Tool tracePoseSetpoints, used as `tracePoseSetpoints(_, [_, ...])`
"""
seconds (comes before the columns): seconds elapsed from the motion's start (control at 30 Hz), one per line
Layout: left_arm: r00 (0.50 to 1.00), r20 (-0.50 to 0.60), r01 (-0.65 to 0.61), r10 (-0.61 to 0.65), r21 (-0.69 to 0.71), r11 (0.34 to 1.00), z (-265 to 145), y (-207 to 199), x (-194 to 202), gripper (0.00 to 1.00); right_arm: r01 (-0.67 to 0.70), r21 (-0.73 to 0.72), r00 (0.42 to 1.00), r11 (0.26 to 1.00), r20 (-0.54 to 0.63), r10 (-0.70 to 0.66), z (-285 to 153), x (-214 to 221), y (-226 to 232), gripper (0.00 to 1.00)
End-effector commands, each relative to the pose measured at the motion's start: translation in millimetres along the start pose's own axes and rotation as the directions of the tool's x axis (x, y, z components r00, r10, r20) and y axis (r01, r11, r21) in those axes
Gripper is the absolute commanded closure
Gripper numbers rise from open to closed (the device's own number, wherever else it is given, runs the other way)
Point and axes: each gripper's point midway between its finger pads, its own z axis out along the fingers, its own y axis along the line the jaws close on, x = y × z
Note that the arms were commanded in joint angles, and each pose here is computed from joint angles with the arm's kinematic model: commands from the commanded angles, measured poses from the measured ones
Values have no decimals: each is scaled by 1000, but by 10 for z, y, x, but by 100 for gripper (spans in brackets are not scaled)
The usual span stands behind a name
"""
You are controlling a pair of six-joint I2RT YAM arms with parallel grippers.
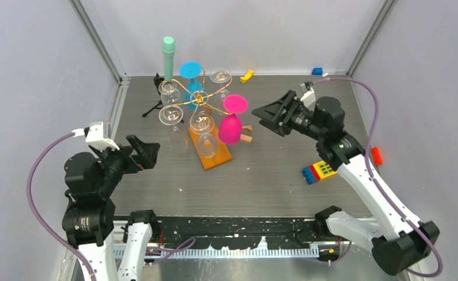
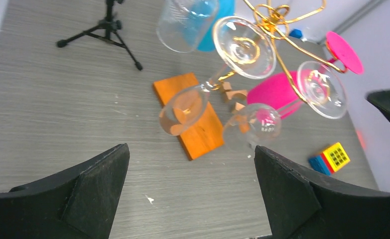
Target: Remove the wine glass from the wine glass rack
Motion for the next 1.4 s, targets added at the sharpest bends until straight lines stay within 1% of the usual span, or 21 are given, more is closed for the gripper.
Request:
tracePoseSetpoints(0.0, [1000, -2, -17, 17, 161, 987, 35, -285, -72, 0, -15, -54, 999, 998, 29, 17, 248, -127, 312, 28])
tracePoseSetpoints(0.17, [1000, -18, -21, 24, 177, 984, 49, -332, -115, 0, -51, -74, 998, 996, 32, 53, 496, -169, 343, 34])
tracePoseSetpoints(0.33, [1000, -12, -22, 25, 184, 983, 32, -354, -138, 0, -105, -67, 994, 992, 27, 107, 694, -195, 272, 44])
tracePoseSetpoints(0.4, [1000, -13, -23, 26, 186, 982, 33, -356, -133, 0, -116, -78, 992, 990, 35, 119, 749, -225, 276, 47])
tracePoseSetpoints(0.57, [1000, -14, -22, 25, 175, 984, 40, -337, -134, 0, -140, -112, 988, 984, 54, 146, 847, -299, 311, 52])
tracePoseSetpoints(0.63, [1000, -13, -23, 25, 160, 987, 35, -314, -135, 0, -148, -119, 986, 982, 60, 156, 870, -319, 316, 57])
tracePoseSetpoints(0.73, [999, -10, -31, 33, 145, 989, 26, -290, -140, 0, -153, -125, 984, 980, 67, 163, 870, -328, 324, 66])
tracePoseSetpoints(0.77, [999, -10, -34, 36, 143, 989, 22, -285, -139, 0, -155, -124, 984, 980, 68, 165, 865, -329, 321, 71])
tracePoseSetpoints(0.8, [999, -9, -34, 36, 137, 990, 21, -275, -139, 0, -156, -126, 984, 980, 70, 166, 855, -329, 325, 75])
tracePoseSetpoints(0.83, [999, -9, -35, 36, 135, 990, 20, -271, -136, 0, -160, -132, 983, 978, 69, 170, 836, -325, 346, 82])
tracePoseSetpoints(0.87, [999, -9, -36, 37, 131, 991, 20, -264, -135, 0, -161, -136, 983, 978, 68, 171, 824, -322, 359, 85])
tracePoseSetpoints(0.9, [999, -9, -37, 38, 127, 991, 18, -257, -133, 0, -163, -143, 982, 976, 69, 174, 799, -324, 384, 91])
tracePoseSetpoints(0.97, [999, -7, -38, 39, 120, 992, 15, -245, -135, 0, -166, -154, 981, 974, 73, 179, 752, -329, 424, 98])
tracePoseSetpoints(1.17, [1000, -3, -28, 29, 114, 993, 9, -247, -157, 0, -161, -192, 980, 968, 88, 180, 590, -342, 568, 100])
tracePoseSetpoints(1.37, [1000, 7, -26, 25, 119, 993, -19, -269, -185, 0, -161, -223, 982, 961, 58, 178, 457, -262, 709, 100])
